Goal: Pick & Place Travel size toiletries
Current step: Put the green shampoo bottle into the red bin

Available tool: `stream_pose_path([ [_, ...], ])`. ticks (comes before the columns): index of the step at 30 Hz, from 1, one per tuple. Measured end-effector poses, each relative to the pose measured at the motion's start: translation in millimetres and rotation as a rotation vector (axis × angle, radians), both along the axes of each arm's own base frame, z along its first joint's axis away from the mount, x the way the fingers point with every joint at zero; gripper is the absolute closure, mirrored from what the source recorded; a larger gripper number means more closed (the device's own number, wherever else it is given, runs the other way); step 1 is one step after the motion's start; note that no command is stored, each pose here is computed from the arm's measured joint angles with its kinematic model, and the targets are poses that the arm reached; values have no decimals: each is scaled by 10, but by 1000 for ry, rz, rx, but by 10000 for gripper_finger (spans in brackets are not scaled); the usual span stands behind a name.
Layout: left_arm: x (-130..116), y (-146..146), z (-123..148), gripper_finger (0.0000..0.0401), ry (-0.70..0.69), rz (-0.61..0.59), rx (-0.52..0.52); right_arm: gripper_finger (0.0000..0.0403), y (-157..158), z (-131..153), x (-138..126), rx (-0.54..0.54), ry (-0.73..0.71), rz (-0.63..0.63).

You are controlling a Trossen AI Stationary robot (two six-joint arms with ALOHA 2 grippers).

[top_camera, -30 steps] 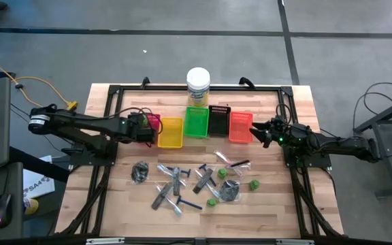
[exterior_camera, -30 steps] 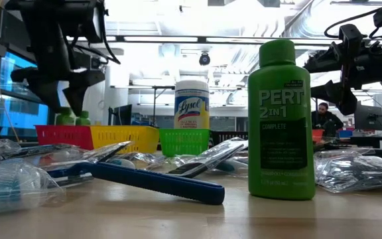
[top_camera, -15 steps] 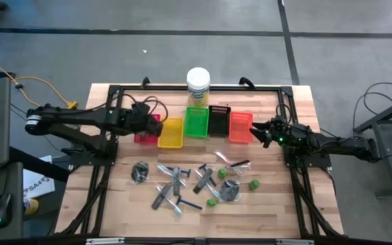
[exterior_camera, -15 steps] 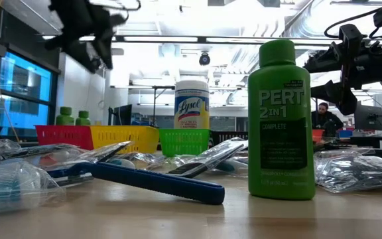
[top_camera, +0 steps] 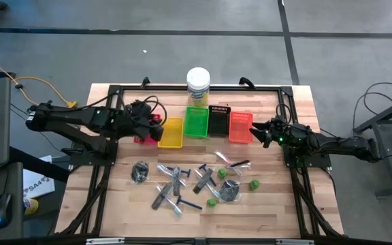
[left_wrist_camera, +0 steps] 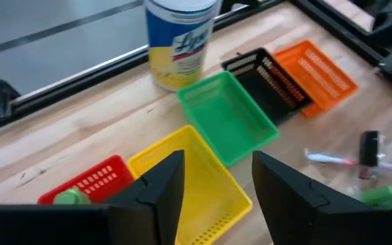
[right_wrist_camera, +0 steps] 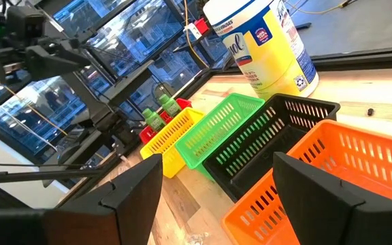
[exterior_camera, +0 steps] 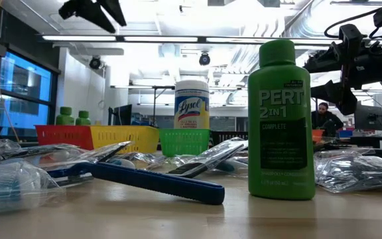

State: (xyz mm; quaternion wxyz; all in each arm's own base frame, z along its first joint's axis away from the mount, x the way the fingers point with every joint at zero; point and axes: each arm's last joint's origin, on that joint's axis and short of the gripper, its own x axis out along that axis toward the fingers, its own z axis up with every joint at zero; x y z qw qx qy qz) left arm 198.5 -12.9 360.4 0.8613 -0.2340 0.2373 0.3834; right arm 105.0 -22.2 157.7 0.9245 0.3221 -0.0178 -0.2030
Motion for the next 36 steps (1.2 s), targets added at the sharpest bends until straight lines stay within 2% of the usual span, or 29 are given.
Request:
stream_pose_path([
  [7,15,-145,28,242,-48,-62,-3,137,0,-1,0,0,1,0],
  [15,26,-180,45,242,-72,-77,-6,137,0,-1,0,13,-5,-1],
  [17,26,-179,44,242,-71,-77,-6,137,1,10,2,69,-40,-2],
  [22,26,-180,43,242,-55,-98,8,137,22,44,12,358,-179,54],
  [29,27,-182,42,242,-50,-107,9,137,108,61,26,608,-179,329],
  [31,27,-182,42,242,-50,-107,8,137,130,105,25,648,-179,353],
  [36,28,-188,39,242,-37,-133,3,137,210,434,-9,643,-217,442],
])
